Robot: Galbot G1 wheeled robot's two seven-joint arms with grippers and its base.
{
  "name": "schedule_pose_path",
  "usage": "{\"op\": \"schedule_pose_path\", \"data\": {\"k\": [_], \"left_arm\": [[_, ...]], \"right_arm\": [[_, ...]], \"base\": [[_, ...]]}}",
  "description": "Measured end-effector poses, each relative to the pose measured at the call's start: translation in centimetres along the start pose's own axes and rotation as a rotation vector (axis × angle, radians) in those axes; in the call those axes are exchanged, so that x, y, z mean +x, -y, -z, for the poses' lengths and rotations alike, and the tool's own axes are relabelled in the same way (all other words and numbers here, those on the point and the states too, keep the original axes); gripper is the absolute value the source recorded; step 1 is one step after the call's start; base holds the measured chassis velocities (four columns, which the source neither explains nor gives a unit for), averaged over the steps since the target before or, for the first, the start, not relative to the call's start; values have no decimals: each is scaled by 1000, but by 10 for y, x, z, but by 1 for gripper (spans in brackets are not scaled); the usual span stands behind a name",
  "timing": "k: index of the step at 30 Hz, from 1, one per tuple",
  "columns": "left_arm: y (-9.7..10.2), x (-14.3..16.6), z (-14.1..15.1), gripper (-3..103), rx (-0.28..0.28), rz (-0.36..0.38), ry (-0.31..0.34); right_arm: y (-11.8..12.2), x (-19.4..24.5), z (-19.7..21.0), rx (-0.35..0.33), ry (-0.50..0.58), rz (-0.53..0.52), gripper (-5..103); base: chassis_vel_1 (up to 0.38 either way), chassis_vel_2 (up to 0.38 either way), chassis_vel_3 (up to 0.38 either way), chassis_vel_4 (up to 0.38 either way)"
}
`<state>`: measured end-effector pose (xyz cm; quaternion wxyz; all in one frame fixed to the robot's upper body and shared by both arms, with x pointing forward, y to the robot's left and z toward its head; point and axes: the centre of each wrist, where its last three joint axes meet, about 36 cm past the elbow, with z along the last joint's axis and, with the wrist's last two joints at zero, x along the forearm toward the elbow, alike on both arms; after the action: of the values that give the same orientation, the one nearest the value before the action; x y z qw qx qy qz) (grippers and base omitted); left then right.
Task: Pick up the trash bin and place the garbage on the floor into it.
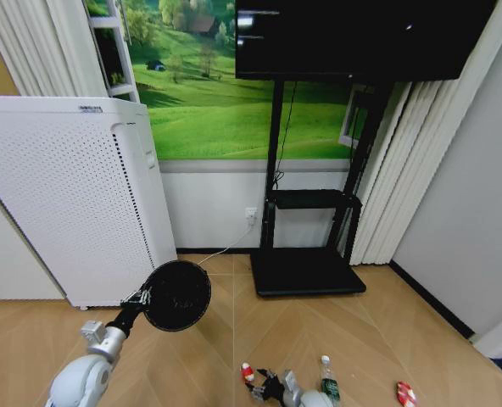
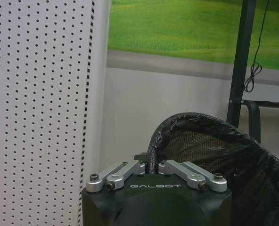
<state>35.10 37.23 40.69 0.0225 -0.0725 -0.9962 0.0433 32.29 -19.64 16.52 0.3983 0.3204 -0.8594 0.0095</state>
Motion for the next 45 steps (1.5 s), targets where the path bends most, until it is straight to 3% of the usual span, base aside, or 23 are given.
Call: {"op": "schedule_pose_path", "data": {"k": [1,2,4,13,17,27,34,39,40,41,45], "left_arm": [[-1,0,-1,7,0,-1,0],[-1,0,-1,7,0,-1,0],[-2,0,-3,7,2,-3,-1],[-11,-1,-5,7,9,-4,3],[-13,-2,-7,7,12,-4,4],[-20,-4,-12,7,18,-3,1],[-21,-4,-12,7,21,-6,3],[-22,-4,-11,7,23,-5,6],[-22,-4,-11,7,23,-5,6],[-22,-3,-10,7,22,-5,8],[-21,-2,-8,7,19,-6,12]], "right_arm": [[-7,-3,1,-41,-10,-20,91],[-7,-3,1,-41,-10,-20,91],[-22,-14,7,-138,-24,-83,99],[-35,-31,31,-297,-63,-237,100],[-41,-39,35,-323,-79,-250,100],[-41,-50,36,-317,-93,-247,101],[-40,-50,36,-302,-92,-251,82],[-40,-50,36,-284,-91,-253,60],[-40,-50,36,-284,-91,-253,60],[-41,-50,35,-282,-90,-253,49],[-42,-47,34,-272,-82,-255,38]], "base": [[0,0,0,0],[0,0,0,0],[0,0,0,0],[0,0,0,0],[0,0,0,0],[0,0,0,0],[0,0,0,0],[0,0,0,0],[0,0,0,0],[0,0,0,0],[0,0,0,0]]}}
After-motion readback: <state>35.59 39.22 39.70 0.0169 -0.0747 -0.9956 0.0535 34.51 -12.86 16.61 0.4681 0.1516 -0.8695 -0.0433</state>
